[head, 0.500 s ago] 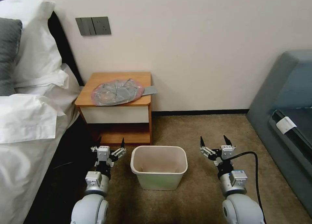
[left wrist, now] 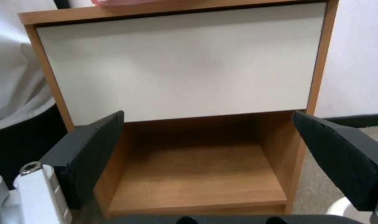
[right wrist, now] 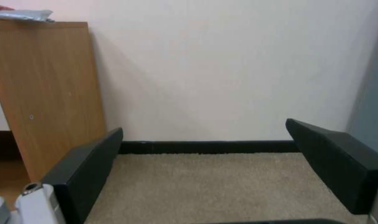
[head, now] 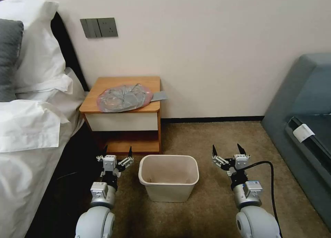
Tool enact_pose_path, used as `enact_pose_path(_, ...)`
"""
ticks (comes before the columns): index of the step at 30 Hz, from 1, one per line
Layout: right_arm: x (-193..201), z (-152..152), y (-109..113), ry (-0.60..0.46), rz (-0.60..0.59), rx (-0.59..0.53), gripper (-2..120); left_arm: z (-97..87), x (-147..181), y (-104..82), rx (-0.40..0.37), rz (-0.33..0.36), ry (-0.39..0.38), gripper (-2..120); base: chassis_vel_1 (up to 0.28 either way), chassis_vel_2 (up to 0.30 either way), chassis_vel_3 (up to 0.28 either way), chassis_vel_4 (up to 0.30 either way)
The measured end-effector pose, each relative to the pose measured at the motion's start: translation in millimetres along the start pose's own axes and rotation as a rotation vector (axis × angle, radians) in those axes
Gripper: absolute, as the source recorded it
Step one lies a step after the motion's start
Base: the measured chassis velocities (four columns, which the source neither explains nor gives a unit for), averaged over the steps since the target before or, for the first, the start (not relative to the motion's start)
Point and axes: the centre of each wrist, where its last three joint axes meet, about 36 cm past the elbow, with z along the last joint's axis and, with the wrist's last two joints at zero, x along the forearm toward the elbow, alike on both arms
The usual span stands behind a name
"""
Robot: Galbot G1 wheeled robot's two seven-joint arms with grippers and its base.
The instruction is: Pick up the garbage bag from the table and place it over the trash can.
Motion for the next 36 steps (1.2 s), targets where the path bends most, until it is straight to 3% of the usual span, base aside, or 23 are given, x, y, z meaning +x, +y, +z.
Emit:
enact_pose_path(15,1,-3,1,-0.004,-0.003,-0.001,100,-2.9,2,1.9,0.000,-0.006,-0.005,100,0.000,0.000,0.000,0.000)
enact_pose_path(19,7,-32,15,-0.045,-0.026,-0.014,100,-23.9,17,15.0,0.011,-0.055,-0.032,100,0.000,0.000,0.000,0.000)
enact_pose_path(21,17,-62,28,-0.087,-0.045,-0.030,100,-45.3,33,27.1,0.017,-0.101,-0.059,100,0.000,0.000,0.000,0.000)
enact_pose_path(22,17,-62,28,-0.087,-0.045,-0.030,100,-45.3,33,27.1,0.017,-0.101,-0.059,100,0.000,0.000,0.000,0.000)
enact_pose_path(25,33,-101,40,-0.140,-0.062,-0.056,100,-74.4,56,41.0,0.013,-0.154,-0.093,100,0.000,0.000,0.000,0.000)
enact_pose_path(26,33,-101,40,-0.140,-0.062,-0.056,100,-74.4,56,41.0,0.013,-0.154,-0.093,100,0.000,0.000,0.000,0.000)
enact_pose_path(28,44,-121,47,-0.150,-0.079,-0.078,100,-94.1,71,48.2,0.008,-0.185,-0.115,100,0.000,0.000,0.000,0.000)
enact_pose_path(33,49,-123,46,-0.121,-0.086,-0.095,100,-129.1,97,57.5,-0.015,-0.232,-0.152,100,0.000,0.000,0.000,0.000)
enact_pose_path(36,49,-122,45,-0.115,-0.085,-0.104,100,-131.8,107,62.8,-0.010,-0.197,-0.114,100,0.000,0.000,0.000,0.000)
